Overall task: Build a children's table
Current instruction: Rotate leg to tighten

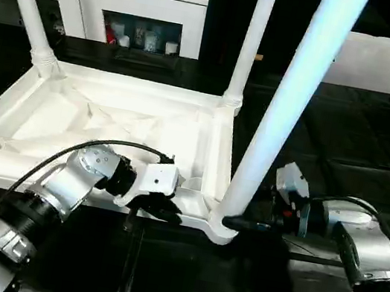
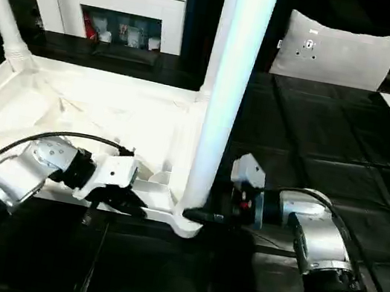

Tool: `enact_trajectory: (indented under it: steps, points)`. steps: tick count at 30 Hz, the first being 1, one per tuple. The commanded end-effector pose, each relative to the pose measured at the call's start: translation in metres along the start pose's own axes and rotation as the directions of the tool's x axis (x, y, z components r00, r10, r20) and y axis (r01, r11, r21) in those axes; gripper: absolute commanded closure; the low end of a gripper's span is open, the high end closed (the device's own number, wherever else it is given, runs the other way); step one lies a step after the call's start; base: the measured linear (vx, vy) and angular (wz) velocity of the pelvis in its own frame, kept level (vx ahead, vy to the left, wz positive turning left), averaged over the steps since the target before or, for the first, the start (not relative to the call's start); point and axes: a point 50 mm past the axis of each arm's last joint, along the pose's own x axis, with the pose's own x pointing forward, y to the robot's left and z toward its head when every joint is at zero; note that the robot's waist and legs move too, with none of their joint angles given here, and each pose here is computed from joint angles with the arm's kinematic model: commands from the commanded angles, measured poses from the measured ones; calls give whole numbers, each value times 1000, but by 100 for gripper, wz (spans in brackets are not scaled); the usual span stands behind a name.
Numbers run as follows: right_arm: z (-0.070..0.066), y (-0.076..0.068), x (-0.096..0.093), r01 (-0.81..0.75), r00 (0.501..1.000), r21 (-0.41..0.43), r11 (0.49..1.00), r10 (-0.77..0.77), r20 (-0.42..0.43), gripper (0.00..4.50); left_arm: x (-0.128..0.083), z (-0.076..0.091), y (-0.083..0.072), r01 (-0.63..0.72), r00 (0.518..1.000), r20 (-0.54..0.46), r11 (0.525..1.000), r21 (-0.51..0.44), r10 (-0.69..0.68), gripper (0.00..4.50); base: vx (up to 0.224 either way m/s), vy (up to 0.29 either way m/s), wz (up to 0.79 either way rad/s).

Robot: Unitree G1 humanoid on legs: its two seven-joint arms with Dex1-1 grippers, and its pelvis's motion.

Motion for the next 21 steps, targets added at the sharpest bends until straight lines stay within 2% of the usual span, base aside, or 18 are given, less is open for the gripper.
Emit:
enact_trajectory:
  steps: [1,3,4,8,10,14,16,19,21]
  points:
    - [1,2,-1,-29,1000,5,1000,29,6,177,-1,5,3,27,999,-18,999,47,-26,450,0,0,0]
    - [1,3,-1,-38,999,12,999,38,6,190,-1,5,3,23,1000,-16,999,45,-22,450,0,0,0]
    - [1,4,0,-46,999,19,999,46,8,216,-1,4,3,19,1000,-13,999,42,-19,450,0,0,0]
    - [0,5,1,-59,998,33,998,58,9,222,0,4,4,13,1000,2,1000,28,-13,450,0,0,0]
    - [-1,5,1,-57,998,40,998,57,5,249,1,3,4,13,1000,6,1000,23,-13,450,0,0,0]
    - [0,5,5,-39,999,94,995,36,30,256,1,1,1,9,1000,12,1000,-4,-9,450,0,0,0]
    - [0,6,10,-12,1000,124,992,8,30,257,3,3,3,-34,999,36,998,-45,36,450,0,0,0]
    - [0,-1,25,124,992,153,981,-125,2,257,9,14,8,-126,986,93,982,-138,139,450,0,0,0]
    - [3,-11,36,266,962,185,946,-274,17,257,16,21,13,-199,969,107,961,-192,223,450,0,0,0]
